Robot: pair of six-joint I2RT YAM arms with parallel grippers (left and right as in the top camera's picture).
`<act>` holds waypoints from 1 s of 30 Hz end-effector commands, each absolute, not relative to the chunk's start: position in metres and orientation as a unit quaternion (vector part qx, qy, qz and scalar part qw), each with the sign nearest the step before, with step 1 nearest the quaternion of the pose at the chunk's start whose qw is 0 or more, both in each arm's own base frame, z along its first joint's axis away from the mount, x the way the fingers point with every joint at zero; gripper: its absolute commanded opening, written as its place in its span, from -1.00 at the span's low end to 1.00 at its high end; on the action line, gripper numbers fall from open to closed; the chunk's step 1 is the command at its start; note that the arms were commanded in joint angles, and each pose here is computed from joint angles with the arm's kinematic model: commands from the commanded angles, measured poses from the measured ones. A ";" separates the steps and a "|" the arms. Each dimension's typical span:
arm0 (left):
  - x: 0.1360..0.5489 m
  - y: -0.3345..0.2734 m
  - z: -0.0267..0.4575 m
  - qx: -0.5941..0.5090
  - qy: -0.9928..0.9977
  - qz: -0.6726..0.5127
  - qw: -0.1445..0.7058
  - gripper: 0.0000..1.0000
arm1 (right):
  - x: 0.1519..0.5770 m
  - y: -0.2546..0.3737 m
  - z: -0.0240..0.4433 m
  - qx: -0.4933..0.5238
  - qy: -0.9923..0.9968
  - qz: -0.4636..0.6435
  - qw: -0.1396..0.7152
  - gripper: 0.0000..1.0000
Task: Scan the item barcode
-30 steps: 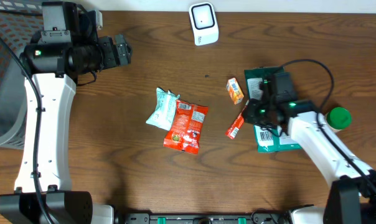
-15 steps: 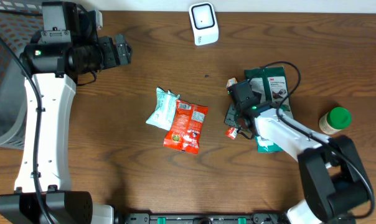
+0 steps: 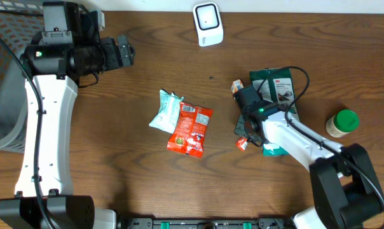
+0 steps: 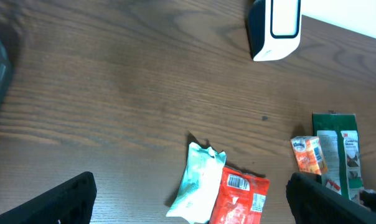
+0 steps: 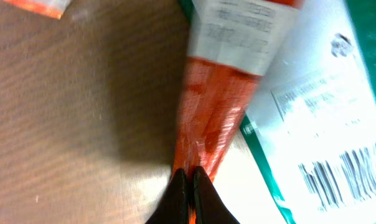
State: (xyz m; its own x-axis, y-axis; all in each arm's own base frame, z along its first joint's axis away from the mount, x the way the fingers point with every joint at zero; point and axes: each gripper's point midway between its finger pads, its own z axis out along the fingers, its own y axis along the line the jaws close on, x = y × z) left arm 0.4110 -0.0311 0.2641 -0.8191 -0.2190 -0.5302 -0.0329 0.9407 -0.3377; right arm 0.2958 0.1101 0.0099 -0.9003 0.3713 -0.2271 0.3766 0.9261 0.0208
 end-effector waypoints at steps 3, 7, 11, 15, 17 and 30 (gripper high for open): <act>0.412 -0.032 0.267 -0.061 0.940 -0.161 0.295 0.95 | 0.286 0.142 0.028 0.177 0.976 0.039 0.119 -0.98; 0.412 -0.032 0.267 -0.061 0.940 -0.161 0.295 0.95 | 0.276 0.167 0.028 0.160 0.979 0.056 0.116 -0.98; 0.412 -0.032 0.267 -0.061 0.940 -0.161 0.295 0.95 | 0.277 0.205 0.035 0.104 0.979 0.093 0.147 -0.88; 0.412 -0.032 0.267 -0.061 0.940 -0.161 0.295 0.95 | 0.279 0.245 0.047 0.040 0.972 0.134 0.189 -0.12; 0.412 -0.032 0.267 -0.061 0.940 -0.161 0.295 0.95 | 0.280 0.258 0.051 0.022 0.967 0.149 0.204 0.10; 0.412 -0.032 0.267 -0.061 0.940 -0.161 0.295 0.95 | 0.301 0.273 0.103 -0.004 0.962 0.152 0.225 0.91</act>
State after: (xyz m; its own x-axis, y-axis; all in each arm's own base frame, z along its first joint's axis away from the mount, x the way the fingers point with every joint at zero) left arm 0.4110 -0.0311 0.2641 -0.8191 -0.2190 -0.5302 -0.0329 0.9407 -0.3377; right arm 0.2939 0.2778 0.0962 -0.9146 0.0651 -0.3990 -0.0693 0.9472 0.3132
